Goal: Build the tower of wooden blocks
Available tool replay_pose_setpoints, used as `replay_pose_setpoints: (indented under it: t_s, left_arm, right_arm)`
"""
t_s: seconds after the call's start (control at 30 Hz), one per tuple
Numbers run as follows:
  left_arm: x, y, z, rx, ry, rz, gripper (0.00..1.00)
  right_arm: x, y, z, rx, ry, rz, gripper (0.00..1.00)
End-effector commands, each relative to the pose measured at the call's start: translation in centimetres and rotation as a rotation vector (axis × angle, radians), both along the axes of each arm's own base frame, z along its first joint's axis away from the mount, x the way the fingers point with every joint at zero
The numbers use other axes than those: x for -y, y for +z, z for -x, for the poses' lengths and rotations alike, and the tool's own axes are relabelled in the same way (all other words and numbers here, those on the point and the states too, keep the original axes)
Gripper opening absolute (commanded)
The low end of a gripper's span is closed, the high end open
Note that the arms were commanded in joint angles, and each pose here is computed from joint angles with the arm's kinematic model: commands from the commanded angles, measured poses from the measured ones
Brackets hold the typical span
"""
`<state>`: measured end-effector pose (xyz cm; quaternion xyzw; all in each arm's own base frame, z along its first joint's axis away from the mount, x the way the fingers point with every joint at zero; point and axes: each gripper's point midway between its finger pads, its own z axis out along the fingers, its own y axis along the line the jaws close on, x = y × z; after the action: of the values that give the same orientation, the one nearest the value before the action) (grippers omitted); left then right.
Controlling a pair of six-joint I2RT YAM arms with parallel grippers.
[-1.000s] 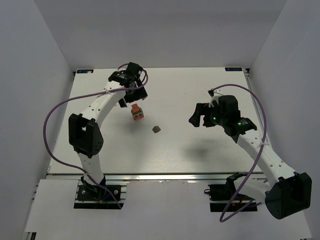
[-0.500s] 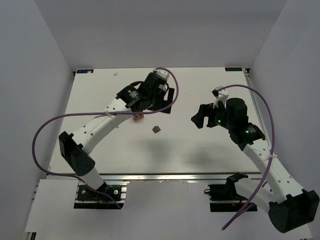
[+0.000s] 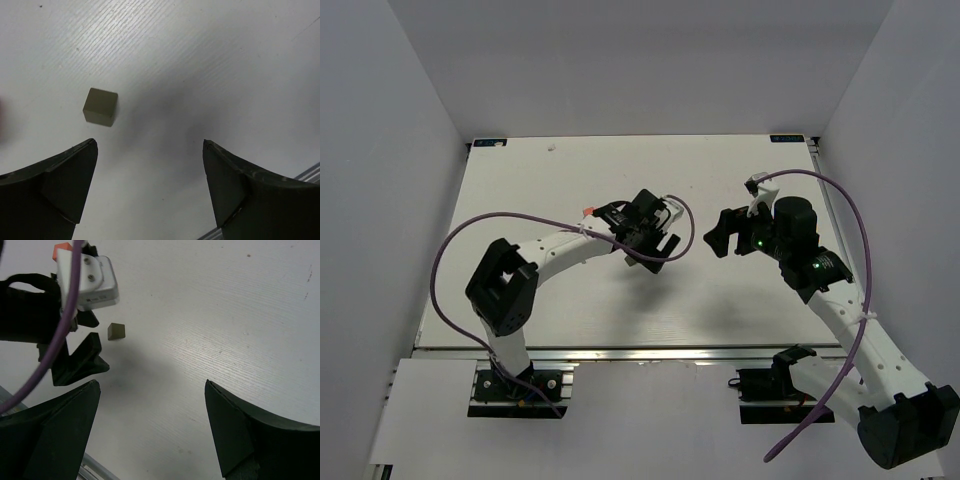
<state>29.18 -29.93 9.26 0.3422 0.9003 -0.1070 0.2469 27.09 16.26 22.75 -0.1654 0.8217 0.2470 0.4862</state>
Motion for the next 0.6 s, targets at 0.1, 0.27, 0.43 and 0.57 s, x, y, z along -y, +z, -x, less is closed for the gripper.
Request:
replay_pose_setpoints:
  t_s: [0.1, 0.27, 0.43, 0.57]
  left_arm:
    - [0.4, -2.1, -2.5, -0.005, -0.067, 0.009, 0.94]
    - [-0.2, -3.7, -3.3, -0.072, -0.074, 0.061, 0.96]
    - [0.0, -4.4, -3.4, -0.106, -0.098, 0.096, 0.96]
    - [-0.6, -4.9, -3.5, -0.122, -0.092, 0.093, 0.91]
  right_arm:
    - [0.0, -0.1, -0.4, 0.021, 0.009, 0.006, 0.89]
    - [-0.1, -0.4, -0.4, 0.011, 0.012, 0.012, 0.89]
    - [0.0, -0.6, -0.4, 0.006, 0.012, 0.017, 0.89]
    - [-0.2, -1.0, -0.5, -0.01, 0.019, 0.02, 0.89]
